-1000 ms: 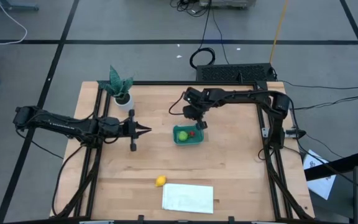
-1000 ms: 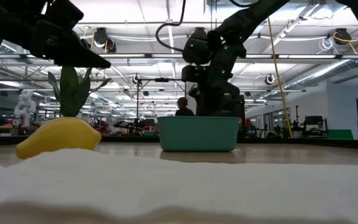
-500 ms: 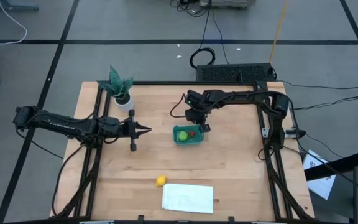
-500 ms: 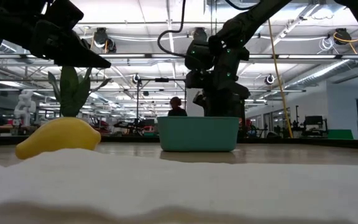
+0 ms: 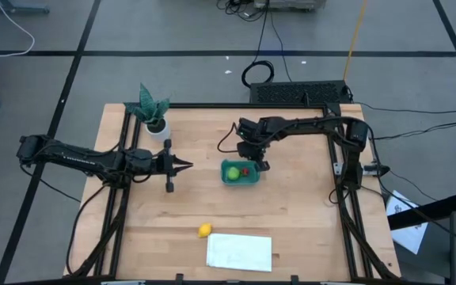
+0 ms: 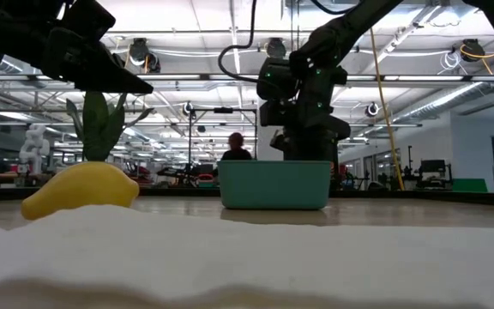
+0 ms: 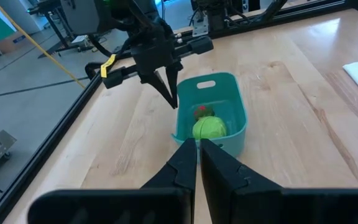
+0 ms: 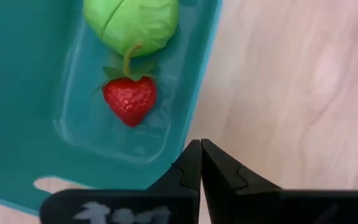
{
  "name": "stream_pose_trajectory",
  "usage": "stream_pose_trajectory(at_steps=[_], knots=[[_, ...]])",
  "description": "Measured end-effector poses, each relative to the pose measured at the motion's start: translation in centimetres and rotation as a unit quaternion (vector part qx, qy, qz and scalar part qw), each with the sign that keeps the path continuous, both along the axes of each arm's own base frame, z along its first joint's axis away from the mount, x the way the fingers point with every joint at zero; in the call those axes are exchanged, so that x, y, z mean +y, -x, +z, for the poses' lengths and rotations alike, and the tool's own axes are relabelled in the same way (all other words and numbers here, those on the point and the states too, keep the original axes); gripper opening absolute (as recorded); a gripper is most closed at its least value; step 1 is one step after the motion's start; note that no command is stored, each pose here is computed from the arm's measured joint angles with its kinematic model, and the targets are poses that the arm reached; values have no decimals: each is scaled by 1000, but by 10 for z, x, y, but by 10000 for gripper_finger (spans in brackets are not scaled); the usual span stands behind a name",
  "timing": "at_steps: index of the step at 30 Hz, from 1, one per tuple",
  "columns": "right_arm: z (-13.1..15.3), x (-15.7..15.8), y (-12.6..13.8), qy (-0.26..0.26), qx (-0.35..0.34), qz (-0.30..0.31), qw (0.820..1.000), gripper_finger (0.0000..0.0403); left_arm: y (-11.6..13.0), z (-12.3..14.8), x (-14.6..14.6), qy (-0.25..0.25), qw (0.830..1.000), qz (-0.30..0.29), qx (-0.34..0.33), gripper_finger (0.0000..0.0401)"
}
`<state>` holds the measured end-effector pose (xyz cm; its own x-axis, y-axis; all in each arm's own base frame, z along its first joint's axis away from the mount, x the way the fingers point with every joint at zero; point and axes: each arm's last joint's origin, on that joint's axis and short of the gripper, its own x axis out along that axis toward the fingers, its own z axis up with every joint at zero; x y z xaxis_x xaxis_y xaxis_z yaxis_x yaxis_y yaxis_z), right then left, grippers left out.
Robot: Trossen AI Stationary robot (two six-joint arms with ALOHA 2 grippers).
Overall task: Pick and placing Produce into tupperware
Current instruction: Adjust the bin, then put the yellow lemon into the green bin
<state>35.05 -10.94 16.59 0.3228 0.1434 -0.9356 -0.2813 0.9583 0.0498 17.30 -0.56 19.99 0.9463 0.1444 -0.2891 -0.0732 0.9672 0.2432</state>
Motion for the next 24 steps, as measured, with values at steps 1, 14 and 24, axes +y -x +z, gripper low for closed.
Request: stream_pose_trajectory(at_steps=[1, 14, 24], knots=[[0, 1, 0, -1, 3, 2, 1000, 0, 0, 0, 0, 0, 1000, 0, 0, 26], [2, 4, -4, 7, -15, 6, 1000, 0, 0, 1, 0, 0, 1000, 0, -3, 26], [31, 5, 0, 23, -64, 5, 998, 0, 0, 1, 0, -4, 1000, -1, -3, 26]])
